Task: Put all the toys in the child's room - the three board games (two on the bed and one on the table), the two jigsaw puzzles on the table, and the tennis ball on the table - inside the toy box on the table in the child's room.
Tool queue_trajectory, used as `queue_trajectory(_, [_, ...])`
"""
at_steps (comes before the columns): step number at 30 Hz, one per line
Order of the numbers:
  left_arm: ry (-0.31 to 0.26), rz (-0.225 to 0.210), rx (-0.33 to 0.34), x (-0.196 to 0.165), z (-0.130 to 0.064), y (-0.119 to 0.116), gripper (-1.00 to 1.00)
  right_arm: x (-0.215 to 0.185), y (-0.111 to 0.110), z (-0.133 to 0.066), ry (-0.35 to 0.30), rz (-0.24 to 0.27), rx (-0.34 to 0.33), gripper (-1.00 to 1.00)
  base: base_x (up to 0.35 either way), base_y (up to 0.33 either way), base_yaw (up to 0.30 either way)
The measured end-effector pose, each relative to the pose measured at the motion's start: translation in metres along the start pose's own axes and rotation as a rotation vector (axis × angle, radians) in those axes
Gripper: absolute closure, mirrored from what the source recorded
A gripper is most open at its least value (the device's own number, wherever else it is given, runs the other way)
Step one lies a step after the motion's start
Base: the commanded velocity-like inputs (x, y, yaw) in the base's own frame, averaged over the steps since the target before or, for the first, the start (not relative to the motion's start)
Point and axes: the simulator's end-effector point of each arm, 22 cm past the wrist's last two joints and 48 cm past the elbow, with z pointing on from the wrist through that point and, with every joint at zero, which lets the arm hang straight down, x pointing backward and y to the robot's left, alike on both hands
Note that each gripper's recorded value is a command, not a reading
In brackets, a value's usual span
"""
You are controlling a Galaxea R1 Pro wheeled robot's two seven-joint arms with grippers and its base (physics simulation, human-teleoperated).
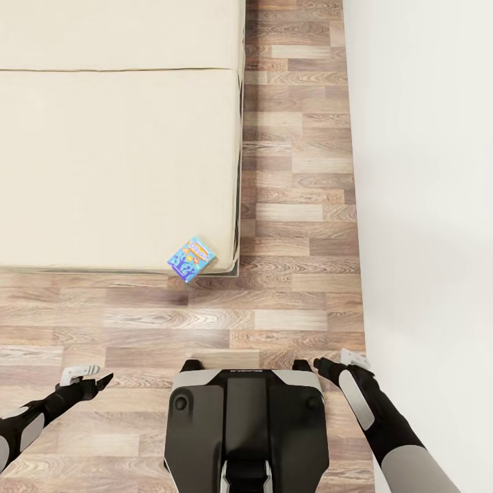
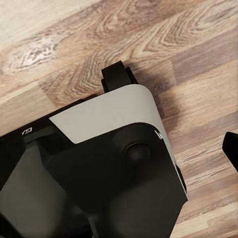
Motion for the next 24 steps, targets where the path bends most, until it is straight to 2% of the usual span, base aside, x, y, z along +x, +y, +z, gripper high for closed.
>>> queue_trajectory(9, [-0.003,0.0,-0.003,-0.001,0.0,0.001,-1.0,-0.002,0.0,-0.001,-0.003,0.002,-0.002,-1.0,0.0,0.0,0.0])
queue_trajectory(16, [-0.031,0.02,0.002,-0.016,0.002,0.0,-1.0,-0.002,0.0,-0.001,-0.005,0.004,-0.001,-1.0,0.0,0.0,0.0])
queue_trajectory(24, [-0.044,0.025,0.003,-0.023,0.001,0.0,-1.0,-0.004,0.002,-0.003,-0.01,0.005,-0.004,-1.0,0.0,0.0,0.0])
